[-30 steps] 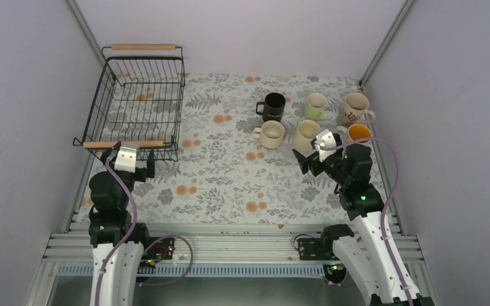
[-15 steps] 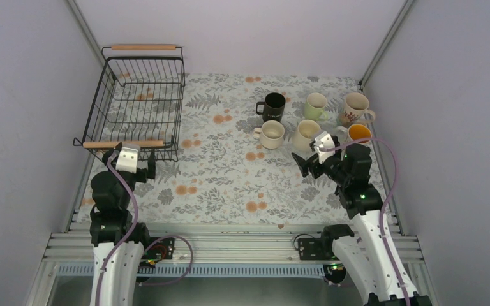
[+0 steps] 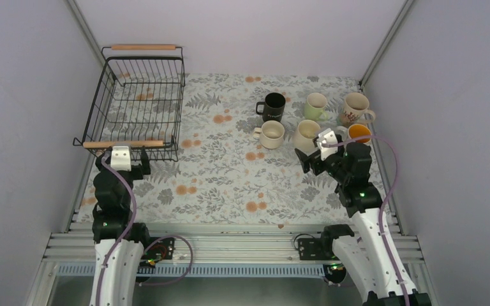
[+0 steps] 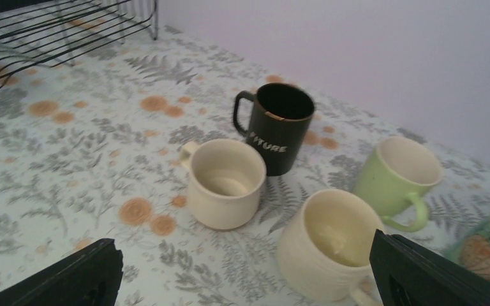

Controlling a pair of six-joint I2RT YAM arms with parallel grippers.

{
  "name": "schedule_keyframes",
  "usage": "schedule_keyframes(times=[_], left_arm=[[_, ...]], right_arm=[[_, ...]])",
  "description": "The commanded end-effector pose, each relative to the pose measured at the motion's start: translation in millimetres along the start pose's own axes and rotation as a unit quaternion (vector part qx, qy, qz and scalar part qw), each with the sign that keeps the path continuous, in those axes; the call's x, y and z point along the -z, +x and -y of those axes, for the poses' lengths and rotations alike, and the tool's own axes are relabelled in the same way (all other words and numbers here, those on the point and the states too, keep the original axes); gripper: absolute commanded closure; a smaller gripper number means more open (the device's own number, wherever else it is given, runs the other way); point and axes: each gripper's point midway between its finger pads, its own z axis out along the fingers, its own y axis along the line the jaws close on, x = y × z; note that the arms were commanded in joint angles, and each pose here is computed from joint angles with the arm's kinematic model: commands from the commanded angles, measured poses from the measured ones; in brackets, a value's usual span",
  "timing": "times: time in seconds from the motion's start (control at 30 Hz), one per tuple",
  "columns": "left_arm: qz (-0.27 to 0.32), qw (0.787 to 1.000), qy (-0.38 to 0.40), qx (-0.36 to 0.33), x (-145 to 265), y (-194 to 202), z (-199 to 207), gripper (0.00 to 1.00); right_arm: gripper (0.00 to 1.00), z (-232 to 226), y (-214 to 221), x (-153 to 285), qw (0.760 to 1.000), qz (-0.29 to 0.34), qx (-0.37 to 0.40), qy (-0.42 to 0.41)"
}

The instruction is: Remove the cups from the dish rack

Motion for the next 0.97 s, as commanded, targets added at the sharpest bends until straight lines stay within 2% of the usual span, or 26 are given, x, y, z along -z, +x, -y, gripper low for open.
schedule_keyframes(times=[0.0,0.13,0.3,0.4,0.57,0.93], left_arm=[[-0.010,0.998,-0.057,0.030,-6.8,6.2,-19.6,0.00],[0.011,1.000,-0.006,0.014,-4.3,-0.6,-1.8,0.00],[0.038,0.999,-0.001,0.014,7.5,-8.5,-0.4,0.00],[0.034,0.999,0.007,0.014,6.4,-7.2,2.4,0.00],[0.024,0.999,0.027,0.012,3.9,-5.0,9.0,0.00],[0.020,0.999,0.020,0.015,3.8,-4.4,6.5,0.00]], right_arm=[[0.00,26.9,-7.7,4.0,0.996,0.033,-0.006,0.079],[0.00,7.9,4.8,7.1,0.997,0.059,0.016,0.051],[0.00,1.5,-5.1,29.3,0.990,0.122,0.005,0.064],[0.00,-2.0,2.8,26.3,0.993,0.107,0.002,0.055],[0.07,-0.2,10.6,21.5,0.994,0.089,-0.011,0.056],[0.04,5.8,8.4,25.9,0.992,0.098,-0.022,0.076]])
